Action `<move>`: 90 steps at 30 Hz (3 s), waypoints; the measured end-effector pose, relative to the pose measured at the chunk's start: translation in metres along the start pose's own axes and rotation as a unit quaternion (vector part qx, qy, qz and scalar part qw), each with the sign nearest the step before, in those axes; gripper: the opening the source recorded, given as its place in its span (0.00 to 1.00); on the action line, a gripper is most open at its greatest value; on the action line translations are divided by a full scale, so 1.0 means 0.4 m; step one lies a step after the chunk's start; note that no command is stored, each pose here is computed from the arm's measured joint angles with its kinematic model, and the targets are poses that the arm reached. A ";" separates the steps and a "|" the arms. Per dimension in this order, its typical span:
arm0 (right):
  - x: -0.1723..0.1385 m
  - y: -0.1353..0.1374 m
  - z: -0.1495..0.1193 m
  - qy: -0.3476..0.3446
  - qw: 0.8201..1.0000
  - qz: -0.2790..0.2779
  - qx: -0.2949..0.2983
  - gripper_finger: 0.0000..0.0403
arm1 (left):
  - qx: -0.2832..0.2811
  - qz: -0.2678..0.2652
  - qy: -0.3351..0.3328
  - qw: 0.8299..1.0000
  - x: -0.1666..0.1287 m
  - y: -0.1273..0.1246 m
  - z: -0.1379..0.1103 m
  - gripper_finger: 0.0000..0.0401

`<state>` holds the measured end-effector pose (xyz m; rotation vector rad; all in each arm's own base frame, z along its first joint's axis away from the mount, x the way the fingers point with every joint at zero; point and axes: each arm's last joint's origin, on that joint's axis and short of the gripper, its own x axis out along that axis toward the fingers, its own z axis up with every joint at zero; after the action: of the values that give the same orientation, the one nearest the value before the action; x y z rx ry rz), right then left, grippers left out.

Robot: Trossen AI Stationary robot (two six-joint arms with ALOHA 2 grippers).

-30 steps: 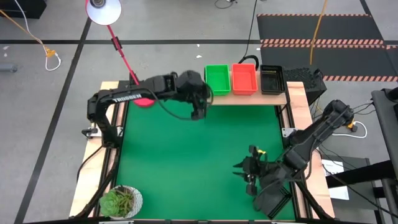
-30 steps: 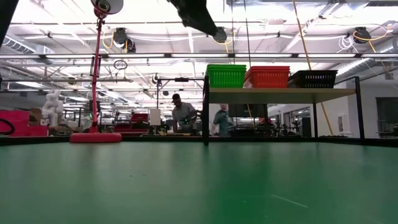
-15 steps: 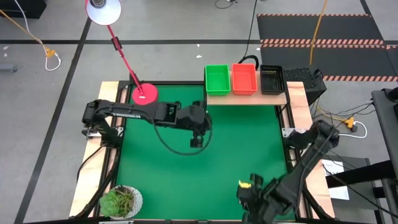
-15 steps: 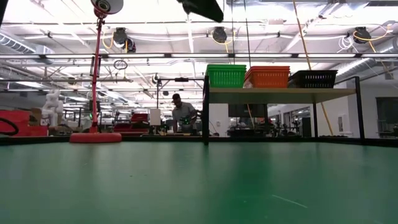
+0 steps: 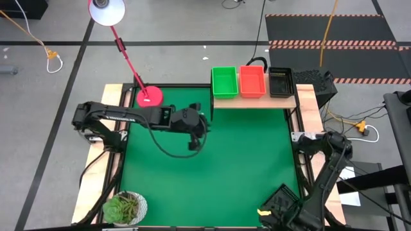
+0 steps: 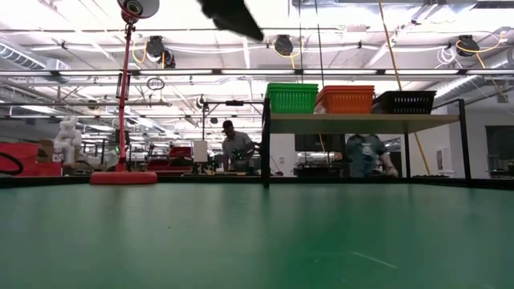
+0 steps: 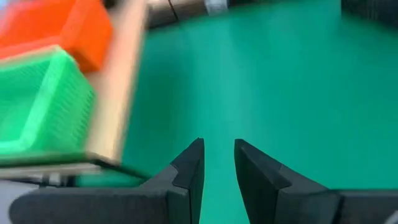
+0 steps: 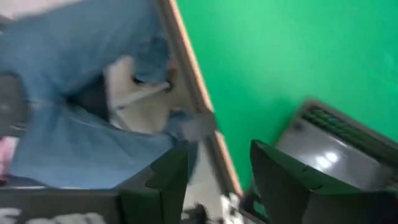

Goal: Stack baskets on shelf by color
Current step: Stack the black basket on top of the black baskets on the shelf

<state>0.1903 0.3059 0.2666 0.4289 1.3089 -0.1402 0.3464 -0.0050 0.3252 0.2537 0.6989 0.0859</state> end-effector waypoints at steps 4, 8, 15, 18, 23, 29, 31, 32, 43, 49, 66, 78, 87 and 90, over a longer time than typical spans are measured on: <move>0.043 -0.015 -0.037 0.021 1.000 -0.019 -0.011 0.44 | -0.014 0.007 -0.003 1.000 -0.021 0.016 -0.028 0.22; 0.080 -0.030 -0.056 0.048 0.999 -0.016 -0.004 0.43 | -0.016 0.009 -0.015 1.000 -0.046 0.017 -0.044 0.22; 0.117 -0.054 -0.052 0.062 0.998 -0.024 0.019 0.40 | -0.023 0.014 -0.040 0.999 -0.075 0.023 -0.040 0.22; 0.127 -0.064 -0.053 0.063 0.997 -0.034 0.024 0.37 | -0.024 0.014 -0.052 0.998 -0.081 0.022 -0.034 0.22; 0.143 -0.079 -0.055 0.069 0.996 -0.047 0.035 0.27 | -0.022 0.012 -0.044 0.999 -0.077 0.020 -0.038 0.22; 0.148 -0.089 -0.042 0.098 0.993 -0.048 0.032 0.10 | -0.022 0.012 -0.045 0.999 -0.078 0.020 -0.038 0.22; 0.141 -0.090 -0.030 0.097 0.994 -0.041 0.017 0.04 | -0.020 0.012 -0.045 0.999 -0.078 0.020 -0.038 0.22; 0.135 -0.090 -0.023 0.096 0.995 -0.037 0.004 0.03 | -0.019 0.012 -0.045 0.999 -0.078 0.020 -0.038 0.22; 0.026 -0.132 0.121 0.088 0.983 -0.124 -0.101 0.02 | -0.004 0.010 -0.030 0.999 -0.077 0.020 -0.045 0.22; -0.076 -0.178 0.201 0.087 0.956 -0.207 -0.187 0.02 | 0.001 0.006 -0.001 1.000 -0.076 0.020 -0.060 0.22; -0.468 -0.506 0.242 -0.161 0.919 -0.215 -0.288 0.01 | -0.008 -0.001 0.039 0.999 -0.077 0.017 -0.079 0.22; -0.573 -0.685 0.211 -0.153 0.874 -0.313 -0.340 0.01 | -0.001 0.003 0.016 1.000 -0.076 0.020 -0.068 0.22; -0.579 -0.782 0.259 -0.063 0.870 -0.380 -0.309 0.01 | 0.004 0.004 0.014 1.000 -0.076 0.020 -0.067 0.22; -0.579 -0.818 0.270 -0.040 0.882 -0.374 -0.285 0.01 | 0.004 0.004 0.015 1.000 -0.076 0.020 -0.067 0.22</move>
<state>0.1161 -0.0666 0.4344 -0.6001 1.3037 -0.3971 0.3058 0.0032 0.3265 0.2626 0.7273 0.0943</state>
